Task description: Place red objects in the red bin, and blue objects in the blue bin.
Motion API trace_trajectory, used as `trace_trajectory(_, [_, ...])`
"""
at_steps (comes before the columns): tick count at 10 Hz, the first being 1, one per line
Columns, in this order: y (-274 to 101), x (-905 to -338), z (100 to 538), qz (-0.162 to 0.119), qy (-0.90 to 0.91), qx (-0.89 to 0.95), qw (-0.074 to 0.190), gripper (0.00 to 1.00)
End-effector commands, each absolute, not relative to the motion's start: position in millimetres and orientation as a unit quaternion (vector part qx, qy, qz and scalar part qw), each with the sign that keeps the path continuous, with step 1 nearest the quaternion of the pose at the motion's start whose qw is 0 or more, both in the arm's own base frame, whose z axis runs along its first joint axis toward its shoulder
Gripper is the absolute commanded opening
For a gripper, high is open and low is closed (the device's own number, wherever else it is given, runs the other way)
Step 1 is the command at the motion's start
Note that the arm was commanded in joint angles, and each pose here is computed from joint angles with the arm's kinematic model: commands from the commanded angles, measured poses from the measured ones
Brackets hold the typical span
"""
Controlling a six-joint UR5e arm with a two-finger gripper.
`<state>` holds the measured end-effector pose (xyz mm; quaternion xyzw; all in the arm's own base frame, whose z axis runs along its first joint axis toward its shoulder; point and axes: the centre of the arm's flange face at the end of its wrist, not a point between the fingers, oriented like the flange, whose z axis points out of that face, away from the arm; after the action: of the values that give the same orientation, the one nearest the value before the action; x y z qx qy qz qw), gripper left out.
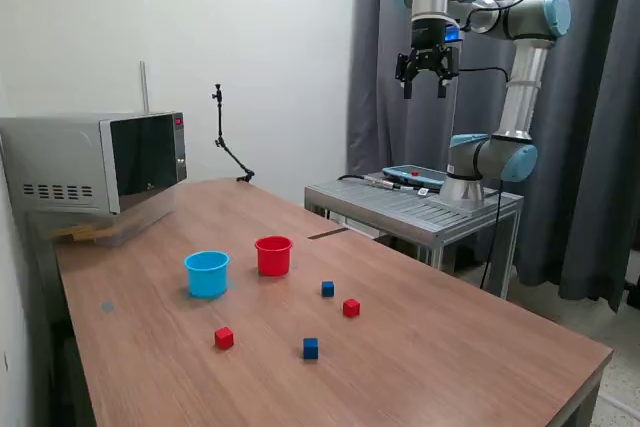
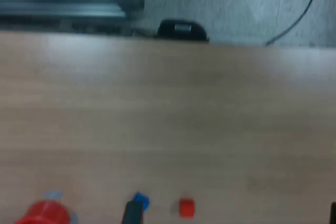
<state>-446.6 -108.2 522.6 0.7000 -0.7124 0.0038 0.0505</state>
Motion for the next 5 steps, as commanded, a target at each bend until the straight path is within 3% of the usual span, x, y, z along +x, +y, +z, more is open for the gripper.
trace_trajectory(1, [-88.2,-486.5,509.2,-0.005,-0.724,0.687,0.061,1.0])
trace_trajectory(2, [-85.7,-505.6,502.7,-0.02,-0.724,0.686,0.077,1.0])
trace_trajectory(3, [-89.6,-527.2,495.4,-0.01,-0.719,0.686,0.115,1.0])
trace_trajectory(5, [-84.8,-567.2,475.1,-0.005,-0.72,0.685,0.115,1.0])
